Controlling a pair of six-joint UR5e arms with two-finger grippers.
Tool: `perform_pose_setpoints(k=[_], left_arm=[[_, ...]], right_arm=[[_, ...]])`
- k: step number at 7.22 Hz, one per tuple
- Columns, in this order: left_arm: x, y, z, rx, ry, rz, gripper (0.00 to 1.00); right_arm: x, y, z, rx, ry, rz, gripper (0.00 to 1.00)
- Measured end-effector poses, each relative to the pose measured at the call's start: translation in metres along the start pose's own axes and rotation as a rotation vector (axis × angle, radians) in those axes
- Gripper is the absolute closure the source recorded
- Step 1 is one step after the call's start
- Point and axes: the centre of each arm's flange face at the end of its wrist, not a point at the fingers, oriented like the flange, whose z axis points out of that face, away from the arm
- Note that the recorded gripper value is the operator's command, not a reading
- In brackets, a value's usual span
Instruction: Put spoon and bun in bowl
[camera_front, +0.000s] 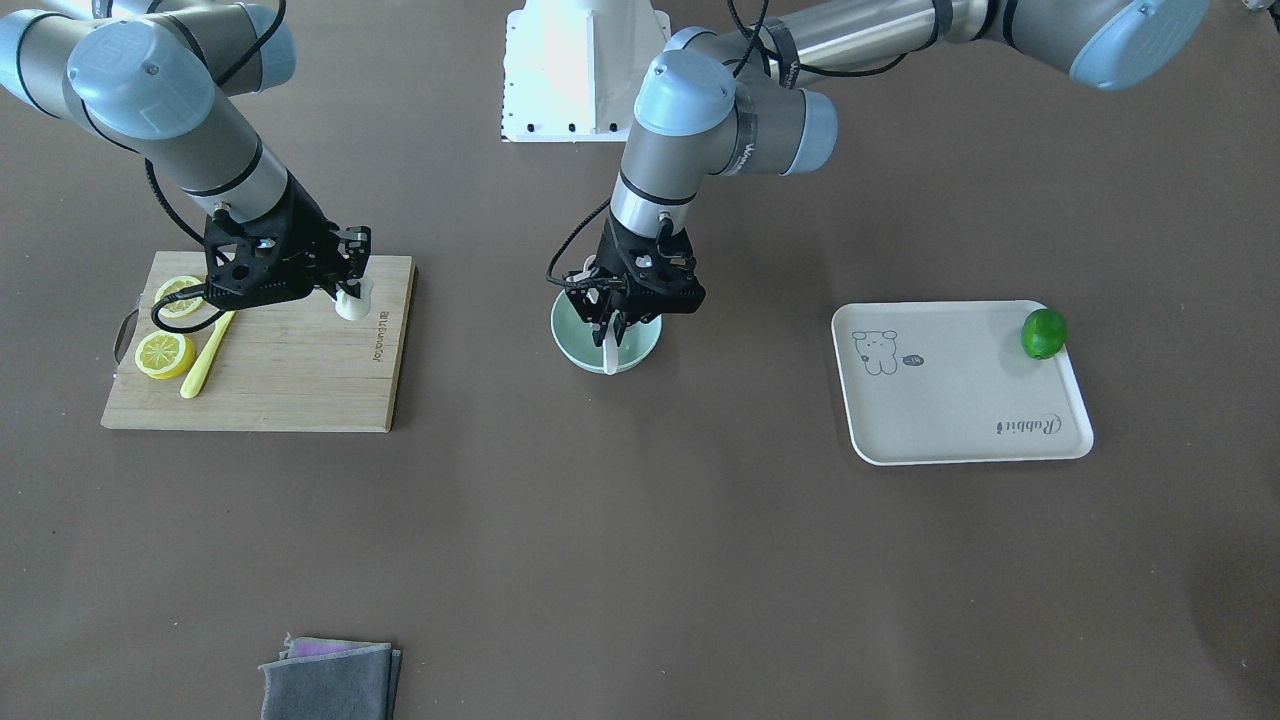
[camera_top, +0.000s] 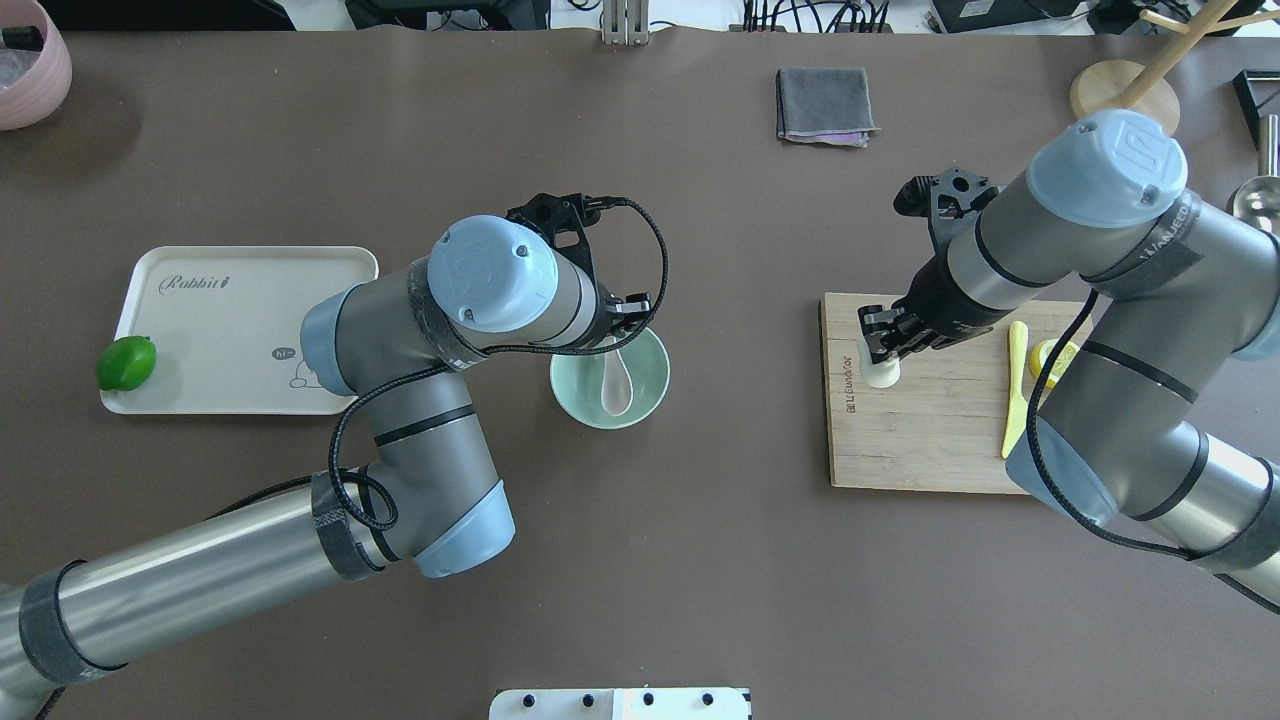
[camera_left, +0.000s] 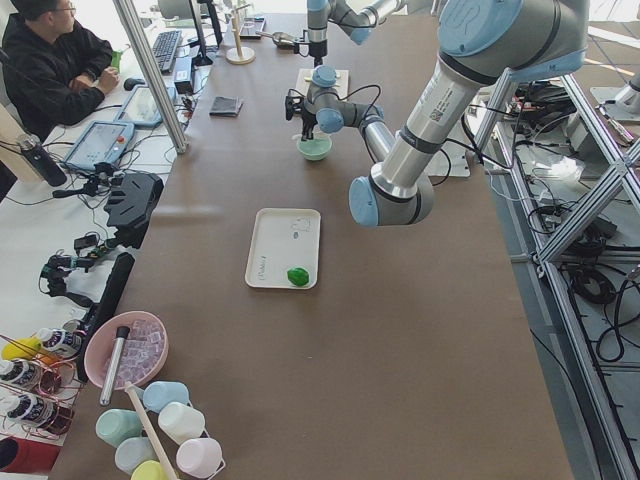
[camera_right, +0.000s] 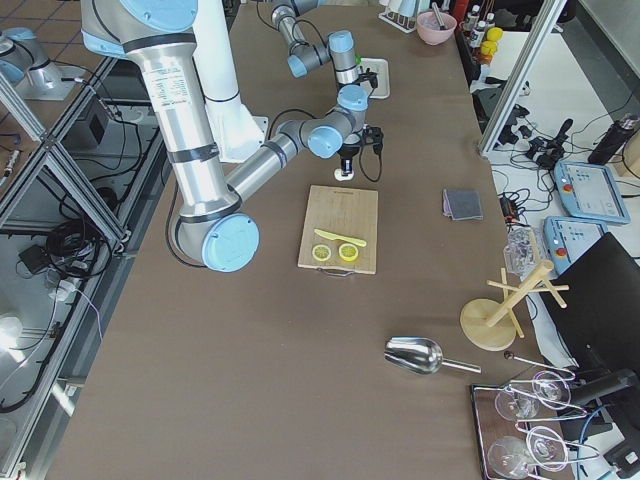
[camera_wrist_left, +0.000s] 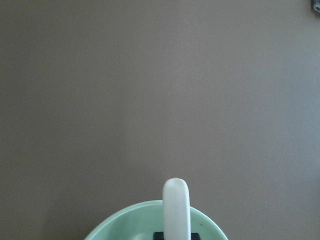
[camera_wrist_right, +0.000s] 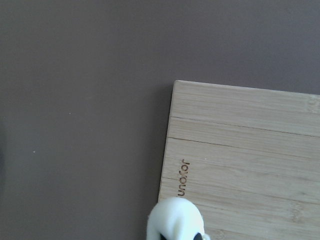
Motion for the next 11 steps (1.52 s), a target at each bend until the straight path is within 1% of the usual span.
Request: perform_pose_setpoints(k=[2,4,5,6,7,8,9,10,11], left_arm=[[0.004,-0.006,-0.01,0.013,0.015,0.02,0.02],[0.0,-0.032,-0.026,0.045,0.022,0.047,0.02],[-0.013,-0.055,-0.035,0.072,-0.003,0.084,0.02],[-0.04,-0.082,-0.047,0.103,-0.049,0.143,0.02],[-0.078,-0.11,-0.062,0.133,-0.098,0.211,0.02],[-0.116,-0.136,-0.076,0.151,-0.143,0.275,0.02],[-0.154,-0.156,-0.086,0.152,-0.186,0.332,0.02],[-0.19,-0.176,-0.096,0.15,-0.225,0.361,0.02],[-0.22,-0.193,-0.107,0.147,-0.251,0.351,0.02]], right_arm=[[-0.004,-0.001,-0.003,0.006,-0.006,0.009,1.0],[-0.023,-0.004,-0.01,0.018,-0.028,0.019,1.0],[-0.047,-0.006,-0.015,0.025,-0.046,0.026,1.0],[-0.078,-0.008,-0.019,0.035,-0.054,0.022,1.0],[-0.109,-0.007,-0.018,0.055,-0.052,0.012,1.0],[-0.132,-0.005,-0.017,0.08,-0.049,-0.002,1.0],[-0.153,-0.009,-0.017,0.104,-0.051,-0.016,1.0],[-0.179,-0.021,-0.016,0.125,-0.053,-0.025,1.0],[-0.203,-0.035,-0.011,0.136,-0.05,-0.03,1.0]])
